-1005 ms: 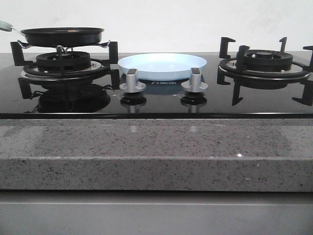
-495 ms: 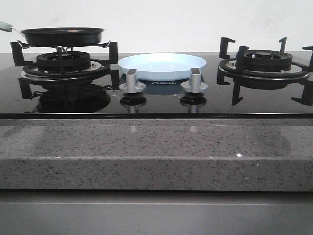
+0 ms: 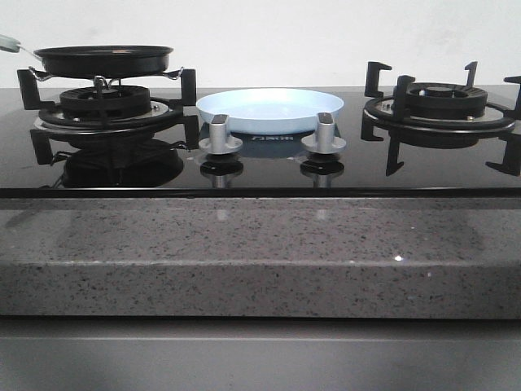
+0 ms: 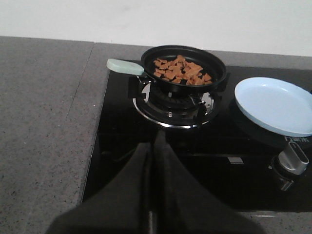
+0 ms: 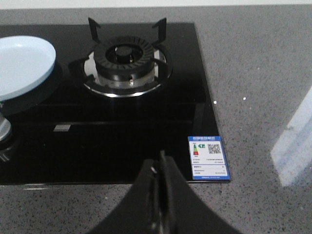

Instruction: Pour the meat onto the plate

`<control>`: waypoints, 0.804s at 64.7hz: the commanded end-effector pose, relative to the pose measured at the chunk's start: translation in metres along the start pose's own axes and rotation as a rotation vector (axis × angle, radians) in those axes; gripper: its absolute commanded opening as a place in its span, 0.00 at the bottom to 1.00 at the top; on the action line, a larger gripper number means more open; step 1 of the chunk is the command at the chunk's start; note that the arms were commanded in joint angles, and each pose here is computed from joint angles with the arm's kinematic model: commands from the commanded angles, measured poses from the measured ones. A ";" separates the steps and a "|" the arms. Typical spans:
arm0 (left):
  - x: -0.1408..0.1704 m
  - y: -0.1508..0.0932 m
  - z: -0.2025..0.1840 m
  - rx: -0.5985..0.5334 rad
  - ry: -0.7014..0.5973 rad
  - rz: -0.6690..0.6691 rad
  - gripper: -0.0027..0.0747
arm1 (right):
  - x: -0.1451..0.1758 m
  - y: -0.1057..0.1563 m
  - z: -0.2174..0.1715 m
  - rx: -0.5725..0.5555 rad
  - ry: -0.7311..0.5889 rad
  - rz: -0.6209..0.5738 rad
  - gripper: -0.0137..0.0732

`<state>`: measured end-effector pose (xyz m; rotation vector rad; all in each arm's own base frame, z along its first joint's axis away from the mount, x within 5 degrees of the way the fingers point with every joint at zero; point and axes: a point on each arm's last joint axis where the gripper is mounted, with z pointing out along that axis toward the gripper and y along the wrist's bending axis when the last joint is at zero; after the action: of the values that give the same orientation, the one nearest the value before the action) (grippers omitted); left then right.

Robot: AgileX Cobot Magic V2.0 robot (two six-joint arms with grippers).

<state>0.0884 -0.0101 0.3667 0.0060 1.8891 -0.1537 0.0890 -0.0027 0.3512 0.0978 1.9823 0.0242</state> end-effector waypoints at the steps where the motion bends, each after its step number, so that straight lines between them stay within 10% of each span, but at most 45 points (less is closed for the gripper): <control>1: -0.011 -0.001 0.008 0.011 -0.040 -0.010 0.01 | -0.015 0.001 0.005 0.000 -0.050 -0.006 0.02; 21: -0.007 0.000 0.029 0.010 0.014 -0.009 0.05 | -0.015 0.001 0.020 -0.003 0.005 0.000 0.16; 36: -0.009 0.000 0.030 0.009 0.000 0.039 0.65 | -0.015 0.003 0.020 -0.022 0.010 0.016 0.72; 52: -0.007 0.000 0.030 0.015 0.013 0.050 0.67 | -0.031 0.029 0.035 -0.227 0.092 -0.039 0.68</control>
<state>0.1158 -0.0120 0.3502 0.0588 1.9917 -0.1269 0.1208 0.0143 0.3482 -0.0184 2.1206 0.1785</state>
